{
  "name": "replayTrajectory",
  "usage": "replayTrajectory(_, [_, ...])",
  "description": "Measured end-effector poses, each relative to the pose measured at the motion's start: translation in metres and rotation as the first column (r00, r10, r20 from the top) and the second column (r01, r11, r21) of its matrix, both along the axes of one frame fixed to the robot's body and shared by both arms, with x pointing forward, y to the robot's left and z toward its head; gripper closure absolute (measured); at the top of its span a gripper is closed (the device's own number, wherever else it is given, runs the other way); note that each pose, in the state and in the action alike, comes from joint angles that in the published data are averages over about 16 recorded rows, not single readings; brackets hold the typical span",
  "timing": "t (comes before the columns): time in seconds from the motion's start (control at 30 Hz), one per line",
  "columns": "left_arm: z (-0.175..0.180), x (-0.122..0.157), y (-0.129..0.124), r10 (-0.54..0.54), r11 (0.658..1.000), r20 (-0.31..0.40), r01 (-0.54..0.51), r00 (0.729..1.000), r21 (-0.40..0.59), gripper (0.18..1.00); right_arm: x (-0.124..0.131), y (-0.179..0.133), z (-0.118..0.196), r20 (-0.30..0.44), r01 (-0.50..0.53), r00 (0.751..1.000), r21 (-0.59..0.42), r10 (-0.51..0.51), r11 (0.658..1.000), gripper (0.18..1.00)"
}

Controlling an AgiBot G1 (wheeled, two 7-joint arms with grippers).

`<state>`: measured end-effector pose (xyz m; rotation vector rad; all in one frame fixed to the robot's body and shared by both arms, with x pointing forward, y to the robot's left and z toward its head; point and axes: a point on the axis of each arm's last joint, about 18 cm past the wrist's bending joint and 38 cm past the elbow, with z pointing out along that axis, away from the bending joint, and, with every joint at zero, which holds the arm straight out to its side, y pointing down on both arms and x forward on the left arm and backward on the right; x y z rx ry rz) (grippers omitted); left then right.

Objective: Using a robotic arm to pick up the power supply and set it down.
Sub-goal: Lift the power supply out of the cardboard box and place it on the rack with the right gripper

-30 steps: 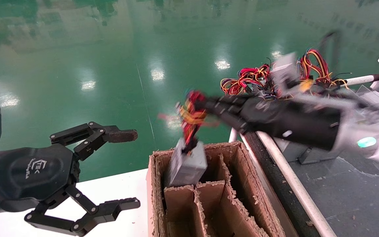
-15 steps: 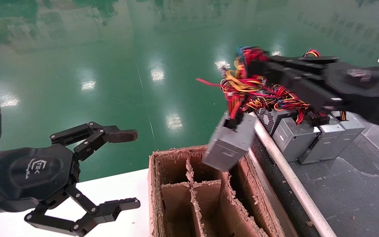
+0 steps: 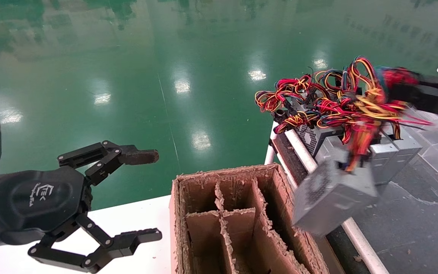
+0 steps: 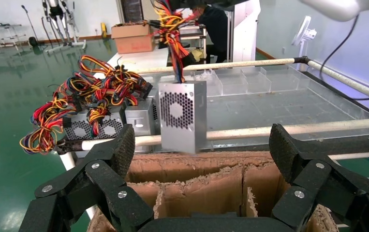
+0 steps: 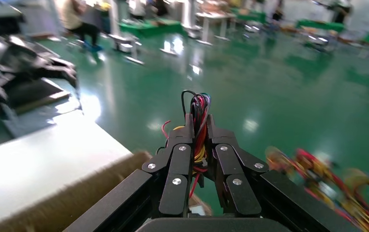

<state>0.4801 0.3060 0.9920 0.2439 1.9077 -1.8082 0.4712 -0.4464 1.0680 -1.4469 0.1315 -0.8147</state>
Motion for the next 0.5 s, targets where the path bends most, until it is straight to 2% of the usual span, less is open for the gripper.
replayTrajectory(0.27, [0.000, 0.000, 0.000, 0.000, 1.000, 0.000, 0.000, 1.000, 0.000, 0.184, -0.019, -0.047, -0.010, -0.016, 0.146, 0.989, -0.003, -0.146, 0.989, 0.948])
replayTrajectory(0.5, [0.000, 0.000, 0.000, 0.000, 1.000, 0.000, 0.000, 1.000, 0.000, 0.184, -0.018, -0.071, -0.026, -0.056, 0.232, 0.971, -0.019, -0.233, 0.972, 0.948])
